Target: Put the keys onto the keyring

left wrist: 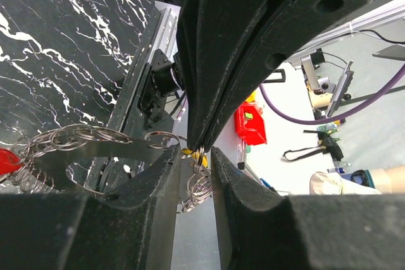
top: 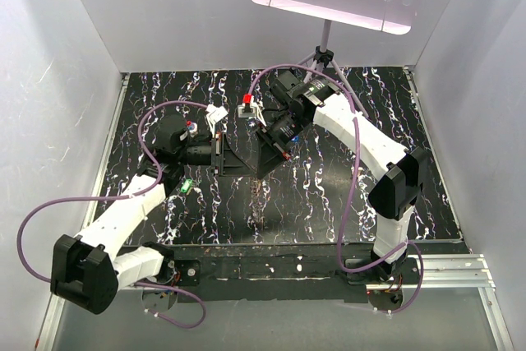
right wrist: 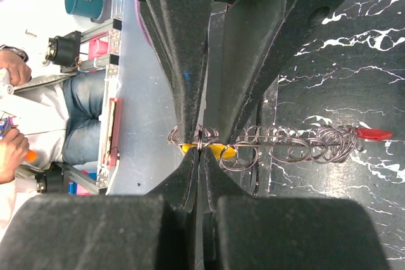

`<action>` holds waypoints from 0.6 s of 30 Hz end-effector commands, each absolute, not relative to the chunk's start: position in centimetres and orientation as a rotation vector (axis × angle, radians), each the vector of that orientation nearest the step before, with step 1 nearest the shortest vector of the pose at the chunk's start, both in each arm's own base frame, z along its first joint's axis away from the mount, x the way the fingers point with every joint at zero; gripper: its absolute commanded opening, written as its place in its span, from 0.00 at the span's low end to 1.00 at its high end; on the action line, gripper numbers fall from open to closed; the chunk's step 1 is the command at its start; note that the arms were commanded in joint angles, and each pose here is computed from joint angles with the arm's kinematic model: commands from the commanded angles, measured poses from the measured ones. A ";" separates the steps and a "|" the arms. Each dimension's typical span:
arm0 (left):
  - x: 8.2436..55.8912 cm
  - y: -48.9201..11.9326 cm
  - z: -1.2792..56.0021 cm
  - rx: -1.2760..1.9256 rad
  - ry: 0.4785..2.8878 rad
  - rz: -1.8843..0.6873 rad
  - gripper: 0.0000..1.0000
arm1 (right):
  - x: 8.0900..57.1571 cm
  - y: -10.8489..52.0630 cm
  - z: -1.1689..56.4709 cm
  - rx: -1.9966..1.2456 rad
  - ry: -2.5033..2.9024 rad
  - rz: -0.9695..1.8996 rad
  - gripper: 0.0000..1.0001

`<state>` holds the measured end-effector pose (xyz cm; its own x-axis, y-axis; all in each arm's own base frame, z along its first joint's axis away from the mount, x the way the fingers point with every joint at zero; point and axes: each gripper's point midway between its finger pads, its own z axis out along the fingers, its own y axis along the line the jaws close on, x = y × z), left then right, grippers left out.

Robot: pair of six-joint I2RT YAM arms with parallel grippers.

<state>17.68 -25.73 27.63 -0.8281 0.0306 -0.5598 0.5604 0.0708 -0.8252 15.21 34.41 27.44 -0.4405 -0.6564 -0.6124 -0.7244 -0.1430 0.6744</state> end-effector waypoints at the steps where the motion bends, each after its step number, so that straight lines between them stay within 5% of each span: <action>1: 17.1 -26.0 28.6 0.650 1.937 -1.815 0.23 | 14.7 34.7 29.2 -1.629 1.940 1.726 0.01; 18: 16.9 -26.1 28.2 0.700 1.947 -1.828 0.20 | 14.5 34.7 28.9 -1.628 1.957 1.731 0.01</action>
